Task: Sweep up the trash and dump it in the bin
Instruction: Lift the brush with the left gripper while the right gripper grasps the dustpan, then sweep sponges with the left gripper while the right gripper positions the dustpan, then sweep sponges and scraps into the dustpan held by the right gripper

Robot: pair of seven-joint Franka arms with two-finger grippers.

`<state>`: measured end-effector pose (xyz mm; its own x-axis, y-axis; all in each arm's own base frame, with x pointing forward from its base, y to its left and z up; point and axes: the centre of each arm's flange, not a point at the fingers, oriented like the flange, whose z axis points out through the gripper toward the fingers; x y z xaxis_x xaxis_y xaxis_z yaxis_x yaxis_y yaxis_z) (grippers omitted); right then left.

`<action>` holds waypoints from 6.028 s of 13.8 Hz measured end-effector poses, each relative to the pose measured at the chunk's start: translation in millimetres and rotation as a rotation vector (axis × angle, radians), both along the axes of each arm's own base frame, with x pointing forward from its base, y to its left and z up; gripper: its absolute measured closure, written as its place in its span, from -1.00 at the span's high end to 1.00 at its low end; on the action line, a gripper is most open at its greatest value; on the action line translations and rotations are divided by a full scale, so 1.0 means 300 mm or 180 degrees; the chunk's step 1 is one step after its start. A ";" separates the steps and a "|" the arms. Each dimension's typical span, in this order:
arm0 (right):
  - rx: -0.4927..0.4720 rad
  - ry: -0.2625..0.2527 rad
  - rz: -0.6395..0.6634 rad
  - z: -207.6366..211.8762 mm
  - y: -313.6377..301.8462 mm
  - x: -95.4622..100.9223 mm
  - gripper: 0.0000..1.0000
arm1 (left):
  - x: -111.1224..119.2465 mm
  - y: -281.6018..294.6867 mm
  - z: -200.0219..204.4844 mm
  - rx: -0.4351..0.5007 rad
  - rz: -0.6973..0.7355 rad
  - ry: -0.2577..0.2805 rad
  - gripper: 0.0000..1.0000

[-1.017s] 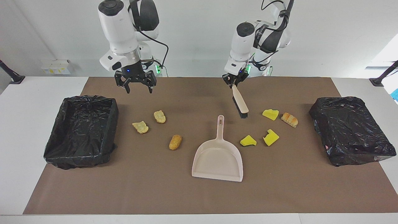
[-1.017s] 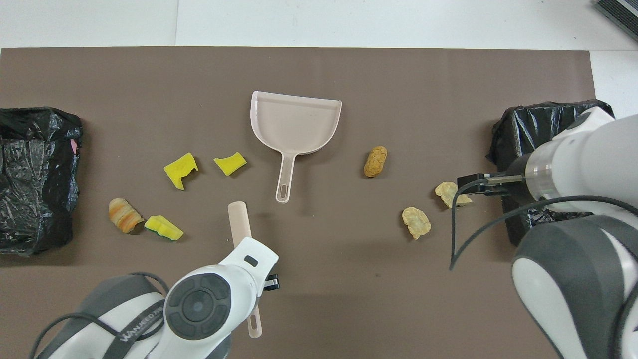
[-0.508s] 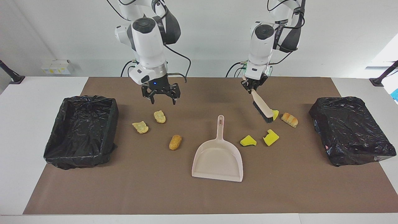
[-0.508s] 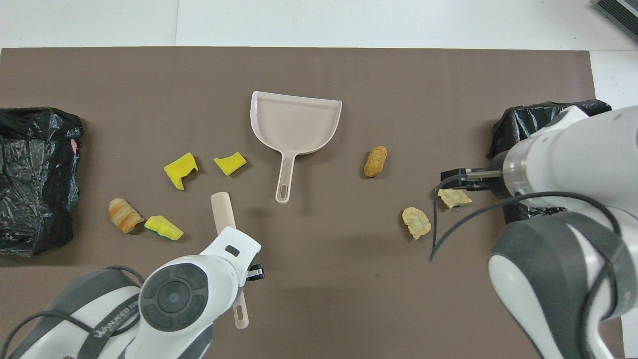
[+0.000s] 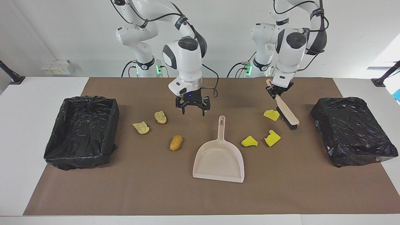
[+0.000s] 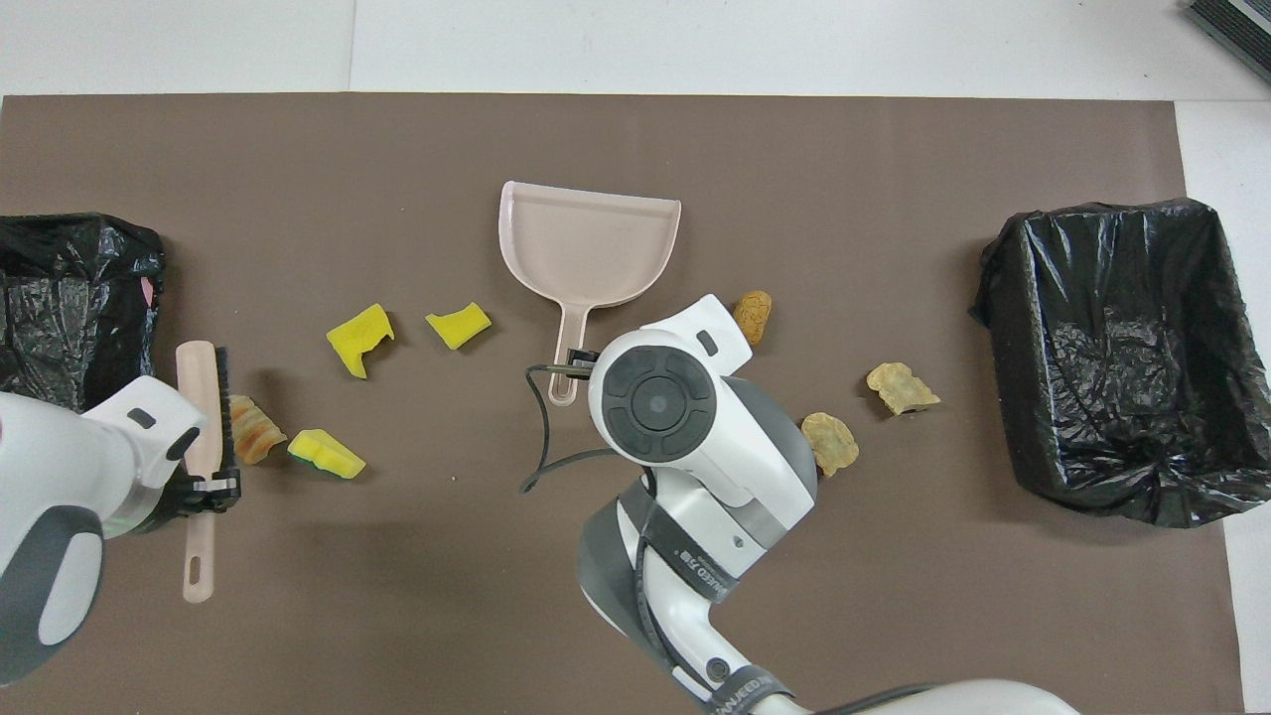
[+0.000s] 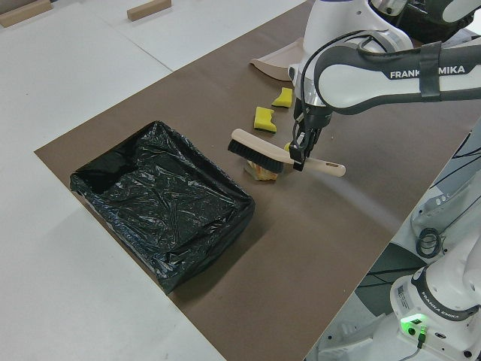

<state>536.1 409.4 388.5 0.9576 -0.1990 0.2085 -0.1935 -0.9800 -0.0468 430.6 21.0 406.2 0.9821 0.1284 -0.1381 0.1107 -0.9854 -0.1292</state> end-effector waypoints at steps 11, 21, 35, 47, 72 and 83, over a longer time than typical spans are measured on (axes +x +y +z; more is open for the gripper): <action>-0.0182 -0.0092 0.0276 -0.133 0.158 0.020 0.44 | -0.019 -0.214 -0.143 -0.0076 0.0267 0.0095 -0.49; -0.0214 -0.0205 0.0553 -0.037 0.069 0.108 -0.37 | 0.109 -0.491 0.014 -0.0271 0.0086 -0.0063 -0.49; -0.0752 0.0692 0.3277 0.359 -0.166 -0.072 -0.37 | 0.315 -0.177 -0.060 -0.0453 -0.0884 -0.0191 -0.49; -0.0880 0.0775 0.5245 0.185 -0.354 0.057 -0.37 | 0.261 -0.253 -0.171 -0.0455 -0.0888 0.0041 -0.49; -0.0976 0.0414 0.5741 0.056 -0.253 0.074 -0.37 | -0.022 -0.731 0.086 0.0184 0.0385 0.0318 -0.49; -0.0989 0.0357 0.5750 0.006 -0.223 -0.033 -0.37 | -0.182 -0.719 -0.212 0.0136 0.1230 0.0039 -0.49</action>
<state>526.3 342.4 390.5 -0.0569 0.9976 -0.0402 0.9938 0.0604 0.0929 376.0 -194.5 342.6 0.8584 0.4946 -0.1360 0.4710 -0.8650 -0.1728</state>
